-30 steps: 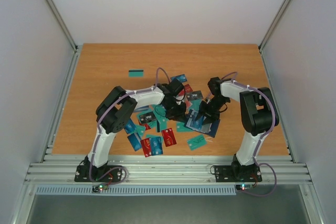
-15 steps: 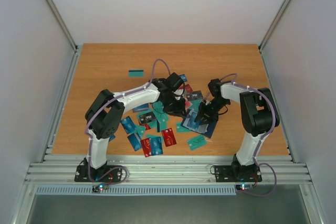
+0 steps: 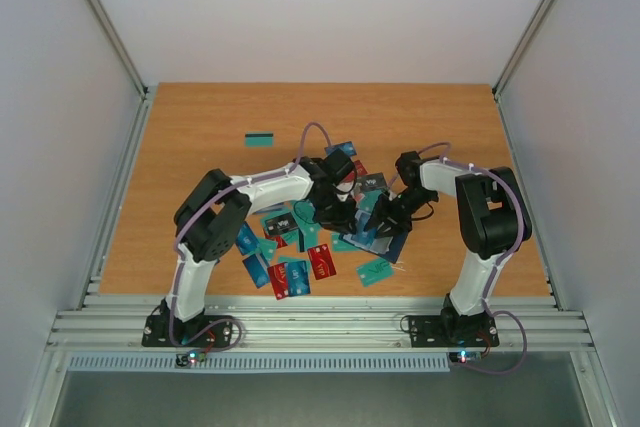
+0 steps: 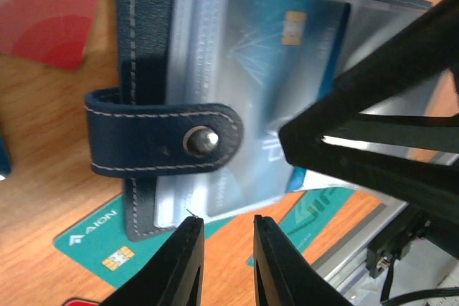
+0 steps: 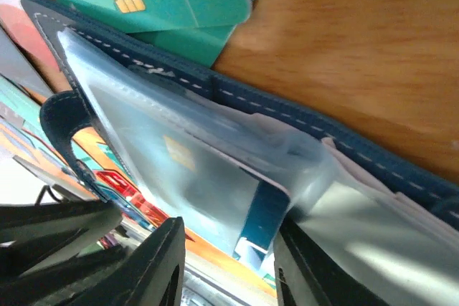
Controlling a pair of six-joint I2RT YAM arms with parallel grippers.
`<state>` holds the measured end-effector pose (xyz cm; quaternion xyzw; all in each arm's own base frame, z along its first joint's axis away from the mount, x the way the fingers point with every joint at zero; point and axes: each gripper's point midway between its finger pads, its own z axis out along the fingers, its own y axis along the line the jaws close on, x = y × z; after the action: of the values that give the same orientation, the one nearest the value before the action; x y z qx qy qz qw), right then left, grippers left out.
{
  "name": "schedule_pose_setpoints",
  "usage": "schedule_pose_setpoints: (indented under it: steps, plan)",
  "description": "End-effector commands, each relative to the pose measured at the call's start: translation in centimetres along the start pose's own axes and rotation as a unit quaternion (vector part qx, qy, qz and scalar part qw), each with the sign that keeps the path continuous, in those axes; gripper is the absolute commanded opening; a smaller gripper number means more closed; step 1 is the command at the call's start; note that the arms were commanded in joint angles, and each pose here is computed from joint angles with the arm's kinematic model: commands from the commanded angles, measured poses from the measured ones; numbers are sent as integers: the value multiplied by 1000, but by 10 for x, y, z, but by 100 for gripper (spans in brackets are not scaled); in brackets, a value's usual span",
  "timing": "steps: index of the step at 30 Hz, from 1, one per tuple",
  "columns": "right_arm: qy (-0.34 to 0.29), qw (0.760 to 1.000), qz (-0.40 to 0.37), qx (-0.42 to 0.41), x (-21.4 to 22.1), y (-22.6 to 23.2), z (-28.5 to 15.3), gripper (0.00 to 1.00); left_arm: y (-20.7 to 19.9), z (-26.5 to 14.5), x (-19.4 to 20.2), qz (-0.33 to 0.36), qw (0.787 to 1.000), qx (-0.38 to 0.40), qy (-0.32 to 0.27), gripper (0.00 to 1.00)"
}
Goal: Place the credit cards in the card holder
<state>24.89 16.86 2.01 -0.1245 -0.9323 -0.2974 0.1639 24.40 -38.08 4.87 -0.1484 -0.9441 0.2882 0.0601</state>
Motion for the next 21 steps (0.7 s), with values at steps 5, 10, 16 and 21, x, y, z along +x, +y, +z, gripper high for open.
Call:
schedule_pose_setpoints:
  steps: [5, 10, 16, 21]
  plan:
    - [-4, 1000, -8, 4, -3, -4, 9, 43, 18, 4, -4, 10, 999, -39, -7, 22]
    - [-4, 1000, -7, 3, 3, 0, 3, 46, 26, 7, -6, 19, 998, -52, 1, 23]
    - [-8, 999, 13, 29, 7, -5, -4, 48, 29, 12, -9, 20, 999, -37, 3, 24]
    - [-5, 998, 34, 43, 12, -8, -7, 48, 26, 16, -7, 16, 1000, -17, 10, 21]
